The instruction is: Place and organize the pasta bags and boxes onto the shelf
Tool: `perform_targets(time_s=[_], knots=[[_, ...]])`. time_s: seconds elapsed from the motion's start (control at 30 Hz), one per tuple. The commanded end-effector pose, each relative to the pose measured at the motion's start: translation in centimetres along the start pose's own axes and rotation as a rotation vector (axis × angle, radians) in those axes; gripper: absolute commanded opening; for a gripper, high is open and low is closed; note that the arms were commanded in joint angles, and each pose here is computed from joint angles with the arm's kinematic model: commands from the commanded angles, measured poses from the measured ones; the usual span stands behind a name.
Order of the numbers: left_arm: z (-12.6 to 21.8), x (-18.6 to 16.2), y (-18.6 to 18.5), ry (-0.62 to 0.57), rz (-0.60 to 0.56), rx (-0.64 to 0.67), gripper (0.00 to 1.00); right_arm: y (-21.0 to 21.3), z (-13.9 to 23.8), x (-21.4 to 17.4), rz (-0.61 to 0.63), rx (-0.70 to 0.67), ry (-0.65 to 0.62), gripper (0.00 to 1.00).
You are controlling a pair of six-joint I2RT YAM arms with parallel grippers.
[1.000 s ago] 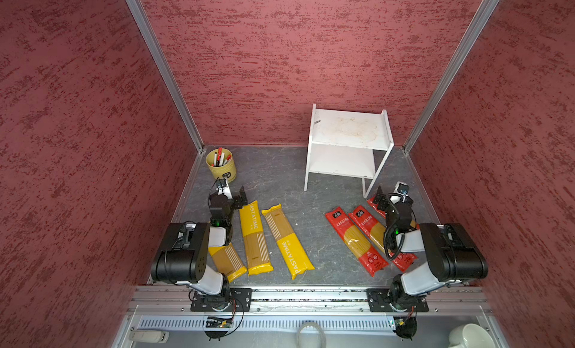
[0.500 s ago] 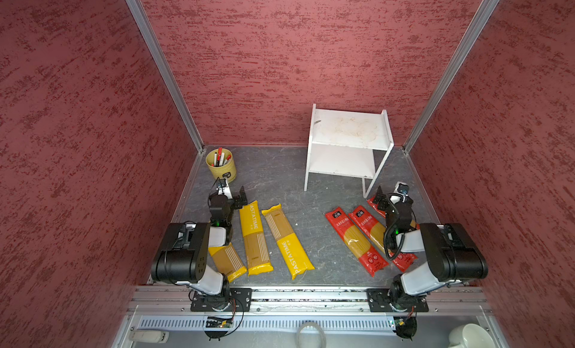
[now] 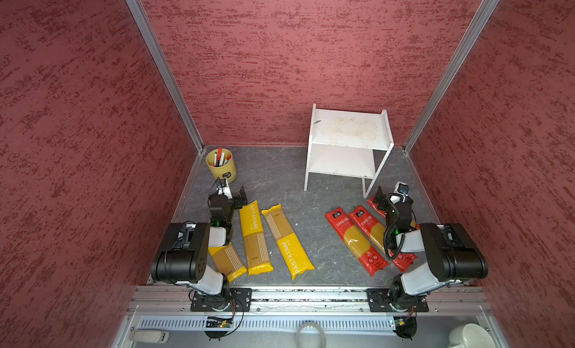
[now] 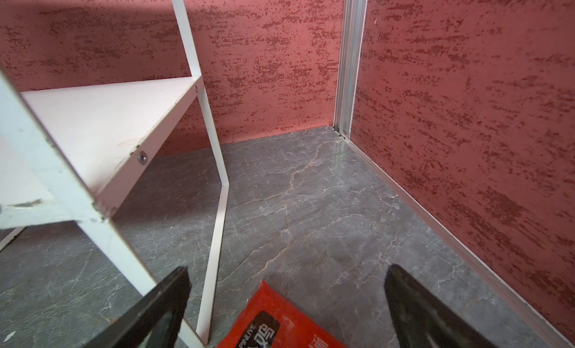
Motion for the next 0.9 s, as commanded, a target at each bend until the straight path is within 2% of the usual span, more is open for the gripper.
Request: perform_targets(time_s=[0.0, 0.33, 0.43, 0.47, 0.57, 0.67, 0.77, 0.87], knots=[[-0.3, 0.3, -0.3, -0.004, -0.015, -0.017, 0.99, 0.1, 0.0, 0.4, 0.0, 0.007, -0.022, 0.99], [-0.3, 0.4, -0.1, 0.003, -0.002, -0.035, 1.0, 0.0, 0.0, 0.4, -0.008, -0.006, -0.024, 0.99], [0.1, 1.0, -0.6, -0.02, -0.033, 0.019, 0.99, -0.4, 1.4, 0.8, -0.026, -0.013, -0.066, 0.99], [0.4, 1.8, -1.0, -0.023, -0.049, 0.042, 0.99, -0.5, 2.3, 1.0, -0.024, -0.005, -0.113, 0.99], [1.1, 3.3, -1.9, 0.003, -0.065, 0.076, 1.0, -0.9, 4.1, 1.2, -0.033, -0.001, -0.18, 0.99], [2.1, 4.1, -2.6, -0.032, -0.073, 0.114, 0.99, -2.0, 4.6, 2.2, -0.082, -0.103, -0.188, 0.99], [3.2, 4.9, -3.1, -0.054, -0.037, 0.142, 0.99, -2.3, 4.6, 4.2, -0.095, -0.131, -0.176, 0.99], [4.4, 5.5, -3.8, -0.054, 0.014, 0.169, 1.0, -3.1, 4.8, 5.6, -0.257, -0.221, -0.094, 0.99]])
Point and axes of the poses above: each gripper's point midway between its finger pads, its own z axis back along the fingers, its own y axis along the line the jaws close on, x = y × z, the point moved 7 cm from there along z, back along the fingers, and after that the axes turned 7 degrees about z, right-handed, at the moved point
